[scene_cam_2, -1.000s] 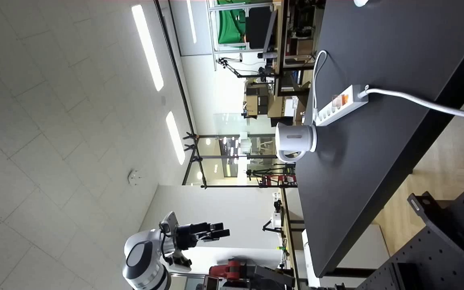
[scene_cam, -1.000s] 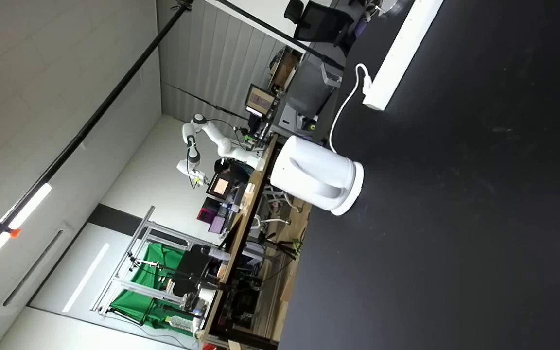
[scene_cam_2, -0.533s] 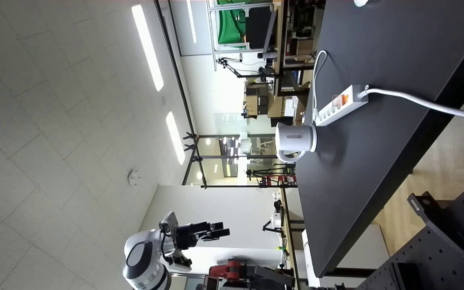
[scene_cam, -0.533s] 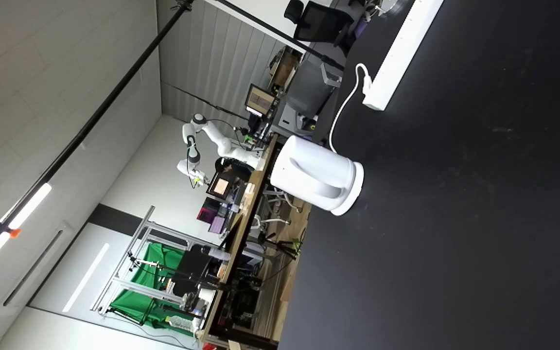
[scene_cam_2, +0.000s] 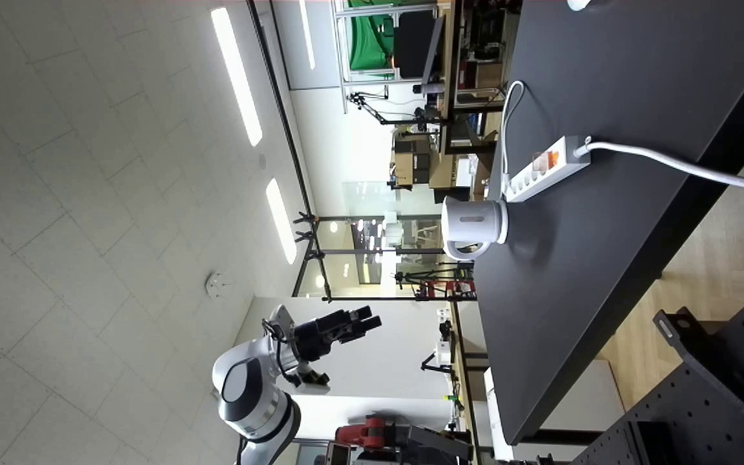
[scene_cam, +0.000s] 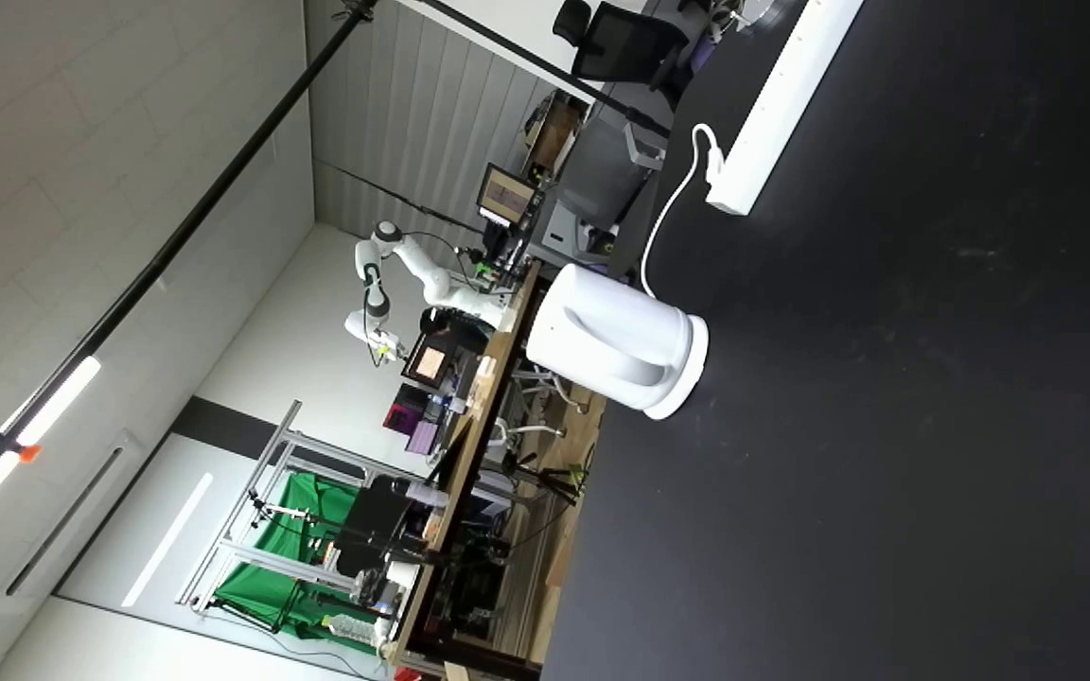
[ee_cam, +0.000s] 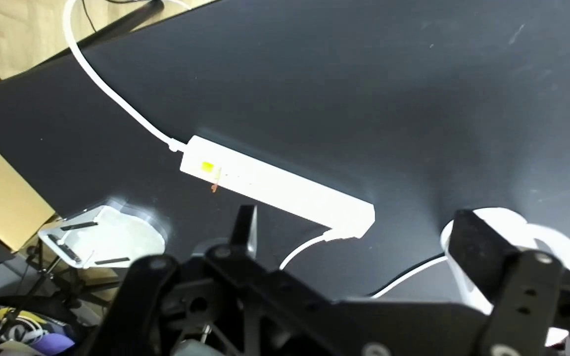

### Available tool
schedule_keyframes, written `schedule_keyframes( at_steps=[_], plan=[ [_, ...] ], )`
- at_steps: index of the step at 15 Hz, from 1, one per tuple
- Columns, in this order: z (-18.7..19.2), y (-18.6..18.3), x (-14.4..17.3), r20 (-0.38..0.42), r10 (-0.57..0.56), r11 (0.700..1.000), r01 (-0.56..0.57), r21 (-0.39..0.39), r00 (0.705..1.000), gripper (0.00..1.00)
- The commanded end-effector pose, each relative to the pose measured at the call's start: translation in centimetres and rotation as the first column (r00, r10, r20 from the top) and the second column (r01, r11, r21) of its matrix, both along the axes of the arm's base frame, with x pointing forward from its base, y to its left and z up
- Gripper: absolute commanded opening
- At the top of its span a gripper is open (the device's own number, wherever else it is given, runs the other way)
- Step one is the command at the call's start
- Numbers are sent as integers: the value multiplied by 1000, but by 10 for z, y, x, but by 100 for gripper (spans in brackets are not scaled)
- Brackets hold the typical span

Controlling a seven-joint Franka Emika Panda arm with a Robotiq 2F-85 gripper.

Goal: Turn on the switch on the extension cord

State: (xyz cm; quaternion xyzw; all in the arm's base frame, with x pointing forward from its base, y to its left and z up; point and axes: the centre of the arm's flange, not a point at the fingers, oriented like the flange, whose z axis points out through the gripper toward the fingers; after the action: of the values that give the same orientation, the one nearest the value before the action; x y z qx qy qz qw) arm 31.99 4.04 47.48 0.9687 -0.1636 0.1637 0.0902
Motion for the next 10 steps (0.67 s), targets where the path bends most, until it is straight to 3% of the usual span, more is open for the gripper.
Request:
schedule_keyframes(
  at_steps=[1,4,5,6,10],
  plan=[
    [-30,-48,37,65,-103,994,104,-14,993,100],
    [-54,-88,58,103,-168,984,173,-51,981,100],
    [-62,-101,63,76,-199,977,204,-58,977,100],
    [-44,-85,40,84,-132,990,136,-44,988,100],
    [-51,-89,44,70,-128,991,131,-41,989,100]
  ],
)
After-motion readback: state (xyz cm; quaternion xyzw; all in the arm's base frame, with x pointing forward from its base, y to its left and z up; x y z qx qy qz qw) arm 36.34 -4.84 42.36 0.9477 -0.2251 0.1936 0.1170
